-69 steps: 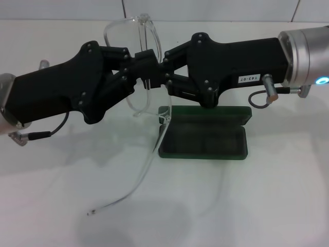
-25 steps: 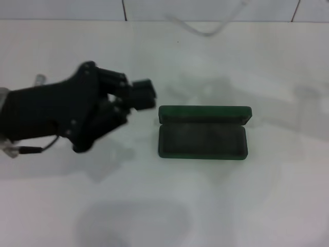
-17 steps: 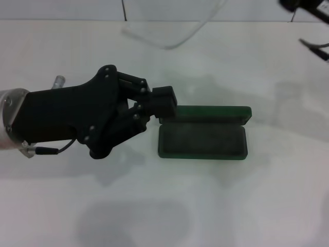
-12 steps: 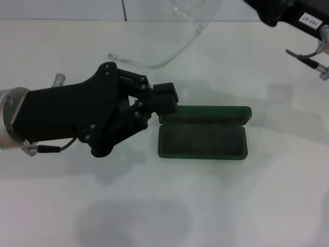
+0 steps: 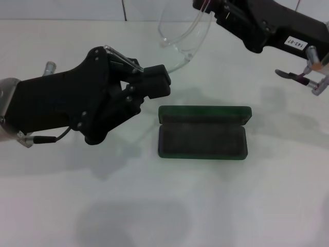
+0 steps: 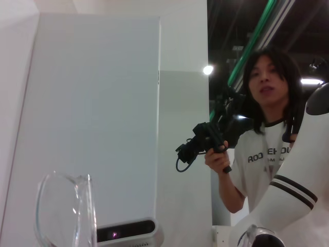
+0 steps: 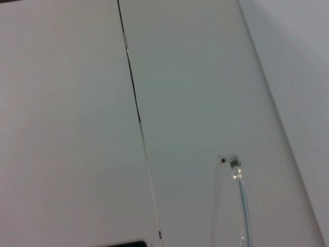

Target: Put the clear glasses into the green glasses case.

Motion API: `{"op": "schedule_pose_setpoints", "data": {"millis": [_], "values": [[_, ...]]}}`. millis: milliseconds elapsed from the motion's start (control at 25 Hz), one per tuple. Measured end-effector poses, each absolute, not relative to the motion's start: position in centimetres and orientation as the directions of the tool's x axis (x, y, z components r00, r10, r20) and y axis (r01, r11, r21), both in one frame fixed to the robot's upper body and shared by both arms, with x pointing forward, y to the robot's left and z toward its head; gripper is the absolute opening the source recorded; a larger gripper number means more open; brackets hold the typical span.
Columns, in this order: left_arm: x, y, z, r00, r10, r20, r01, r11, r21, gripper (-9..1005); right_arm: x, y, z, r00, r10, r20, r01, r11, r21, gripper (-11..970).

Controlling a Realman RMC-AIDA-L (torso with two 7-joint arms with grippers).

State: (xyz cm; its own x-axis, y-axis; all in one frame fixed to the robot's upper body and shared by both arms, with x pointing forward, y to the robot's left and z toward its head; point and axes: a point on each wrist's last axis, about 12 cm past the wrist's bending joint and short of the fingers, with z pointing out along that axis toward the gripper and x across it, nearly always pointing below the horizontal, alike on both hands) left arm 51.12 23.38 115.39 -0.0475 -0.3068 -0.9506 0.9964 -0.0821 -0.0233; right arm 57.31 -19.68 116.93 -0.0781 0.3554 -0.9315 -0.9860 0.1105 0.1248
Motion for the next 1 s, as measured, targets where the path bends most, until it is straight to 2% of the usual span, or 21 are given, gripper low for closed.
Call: {"op": "schedule_pose_setpoints", "data": {"millis": [640, 1000], "values": [[51.0, 23.6, 115.1, -0.044, -0.31, -0.95, 0.997, -0.067, -0.024, 71, 56.7, -16.3, 116.7, -0.088, 0.206, -0.975, -0.996, -0.043, 0.08, 87], [50.8, 23.6, 114.9, -0.051, -0.314, -0.948, 0.998, -0.061, -0.033, 72, 56.5, -15.9, 116.5, -0.08, 0.173, -0.982, -0.996, -0.055, 0.072, 87]]}}
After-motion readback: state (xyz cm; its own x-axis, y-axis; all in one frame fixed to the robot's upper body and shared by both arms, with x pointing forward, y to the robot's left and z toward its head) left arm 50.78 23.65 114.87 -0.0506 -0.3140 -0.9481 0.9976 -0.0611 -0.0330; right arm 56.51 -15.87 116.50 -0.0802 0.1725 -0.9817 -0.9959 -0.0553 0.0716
